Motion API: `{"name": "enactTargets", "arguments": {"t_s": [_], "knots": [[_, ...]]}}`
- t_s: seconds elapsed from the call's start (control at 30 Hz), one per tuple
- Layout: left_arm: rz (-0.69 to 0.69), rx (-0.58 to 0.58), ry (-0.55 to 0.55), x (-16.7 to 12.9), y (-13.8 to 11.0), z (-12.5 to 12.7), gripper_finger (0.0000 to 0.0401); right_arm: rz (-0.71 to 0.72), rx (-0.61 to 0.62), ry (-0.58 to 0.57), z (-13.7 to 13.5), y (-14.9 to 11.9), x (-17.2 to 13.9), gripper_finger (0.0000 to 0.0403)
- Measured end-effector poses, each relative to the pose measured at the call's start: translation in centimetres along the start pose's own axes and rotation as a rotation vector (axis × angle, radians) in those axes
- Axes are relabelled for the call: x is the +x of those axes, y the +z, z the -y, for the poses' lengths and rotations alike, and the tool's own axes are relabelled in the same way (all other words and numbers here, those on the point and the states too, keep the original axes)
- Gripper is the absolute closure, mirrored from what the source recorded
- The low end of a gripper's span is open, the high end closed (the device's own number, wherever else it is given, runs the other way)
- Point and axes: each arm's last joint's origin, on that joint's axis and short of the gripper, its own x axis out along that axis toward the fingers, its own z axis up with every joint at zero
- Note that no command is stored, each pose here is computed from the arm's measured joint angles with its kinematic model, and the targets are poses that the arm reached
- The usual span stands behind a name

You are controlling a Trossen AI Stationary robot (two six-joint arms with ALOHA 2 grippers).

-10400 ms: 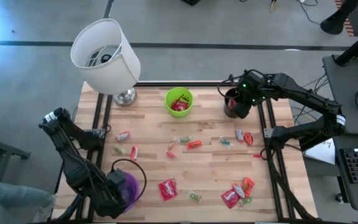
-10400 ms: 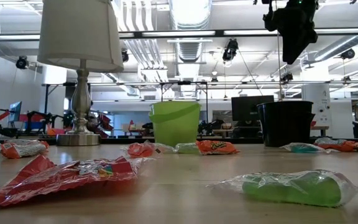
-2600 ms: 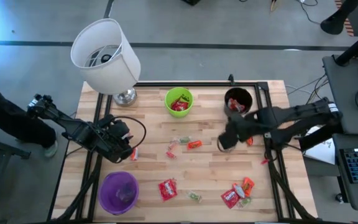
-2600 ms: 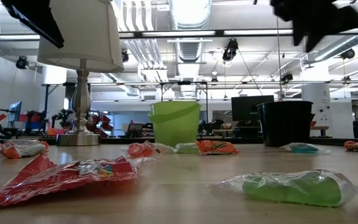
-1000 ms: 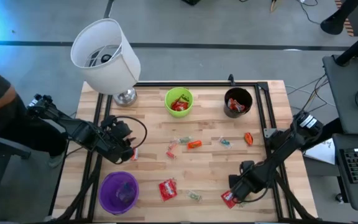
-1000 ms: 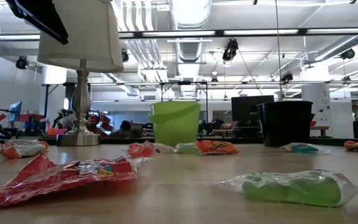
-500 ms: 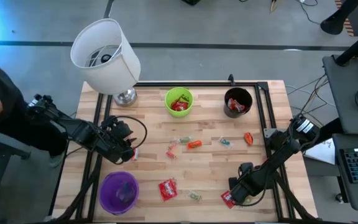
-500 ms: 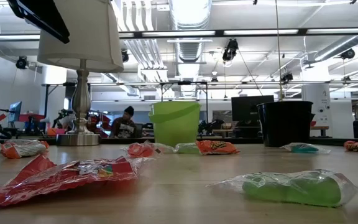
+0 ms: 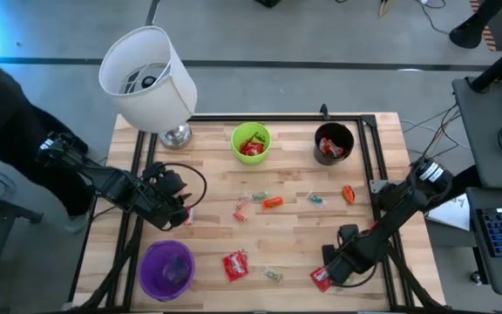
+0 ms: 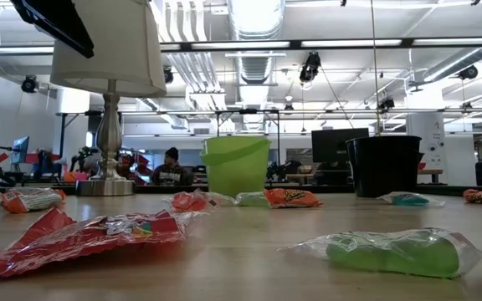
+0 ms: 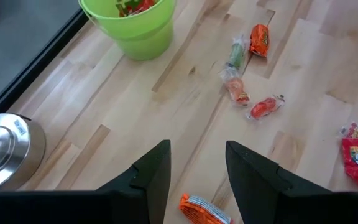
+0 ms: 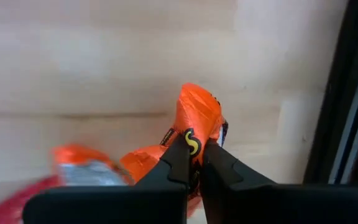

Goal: Sort candy
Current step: Put the orange candy into the black bucket

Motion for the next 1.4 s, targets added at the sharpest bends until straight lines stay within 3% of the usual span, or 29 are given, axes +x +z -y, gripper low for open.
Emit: {"name": "enactTargets", "arguments": {"t_s": [0.3,0.9,1.1,1.4], "knots": [[0.009,-0.006,0.001,0.0,0.1,0.0,0.0265,0.169,0.033,0.124,1.5,2.8,-4.5,0.0393],[0.042,-0.067,-0.021,0.2,0.7,0.2,0.0265,0.458,0.012,0.363,4.3,12.4,-10.8,0.0394],[0.046,-0.073,-0.025,0.2,0.7,0.3,0.0265,0.544,0.008,0.354,4.8,16.1,-11.9,0.0394],[0.051,-0.078,-0.029,0.2,0.8,0.3,0.0265,0.589,-0.026,0.242,5.8,21.0,-12.6,0.0394]]}}
